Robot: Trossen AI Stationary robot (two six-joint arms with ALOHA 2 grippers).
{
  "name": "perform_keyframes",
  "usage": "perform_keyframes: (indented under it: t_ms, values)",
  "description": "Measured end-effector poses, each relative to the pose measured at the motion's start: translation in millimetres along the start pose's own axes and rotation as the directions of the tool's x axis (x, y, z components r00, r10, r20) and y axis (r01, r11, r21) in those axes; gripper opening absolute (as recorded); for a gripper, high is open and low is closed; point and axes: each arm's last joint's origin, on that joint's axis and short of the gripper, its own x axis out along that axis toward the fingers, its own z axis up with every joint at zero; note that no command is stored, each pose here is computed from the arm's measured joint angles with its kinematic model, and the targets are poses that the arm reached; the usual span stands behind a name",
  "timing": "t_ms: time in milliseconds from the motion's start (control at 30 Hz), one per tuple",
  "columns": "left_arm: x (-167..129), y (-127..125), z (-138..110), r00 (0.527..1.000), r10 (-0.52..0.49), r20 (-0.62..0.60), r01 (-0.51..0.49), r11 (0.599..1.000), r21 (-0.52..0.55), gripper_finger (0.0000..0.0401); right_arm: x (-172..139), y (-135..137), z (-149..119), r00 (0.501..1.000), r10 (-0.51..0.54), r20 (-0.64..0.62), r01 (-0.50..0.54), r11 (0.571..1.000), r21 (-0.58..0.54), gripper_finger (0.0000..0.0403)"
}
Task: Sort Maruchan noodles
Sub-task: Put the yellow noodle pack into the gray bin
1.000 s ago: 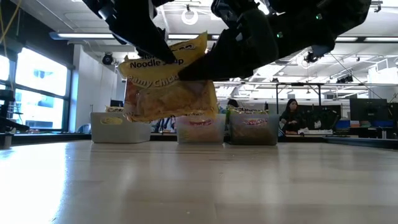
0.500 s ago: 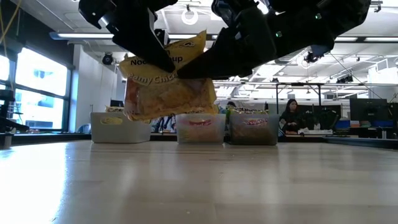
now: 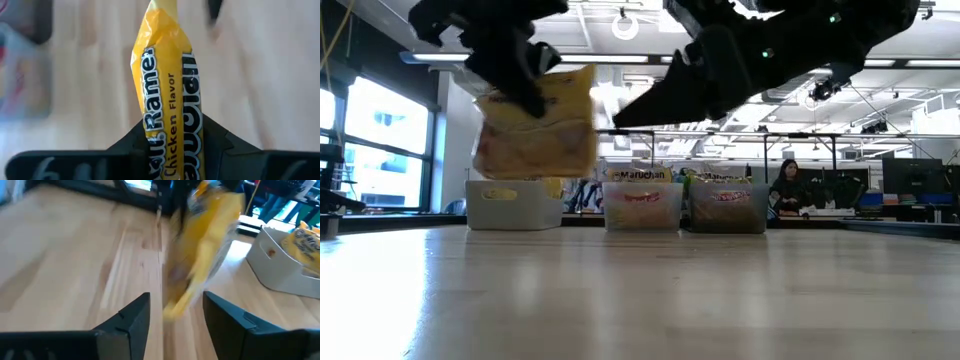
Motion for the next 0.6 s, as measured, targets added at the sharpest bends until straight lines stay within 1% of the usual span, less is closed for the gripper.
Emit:
perform_keyframes:
  t_ms: [133,333,500,600]
  values:
    - [-18.1,21.7,-14.0,0.997,0.035,-0.075,-0.031,0.998,0.05,0.0079,-7.7,-0.5,3.9,0.999,-0.032,-0.035,0.031,0.999,-0.042,0.0165]
    - [-39.9,68.9,-38.4,0.982,0.09,-0.167,-0.088,0.996,0.019,0.0079,-14.0,-0.9,6.2,0.997,-0.027,-0.068,0.023,0.998,-0.05,0.0144]
    - [-50.0,109.7,-57.2,0.964,0.166,-0.208,-0.154,0.985,0.073,0.0079,-14.1,-0.6,4.3,0.996,-0.021,-0.087,0.016,0.998,-0.053,0.0131]
    - [-53.6,133.4,-70.8,0.951,0.193,-0.242,-0.173,0.98,0.101,0.0079,-14.2,-0.6,4.2,0.996,-0.021,-0.087,0.016,0.998,-0.053,0.0129]
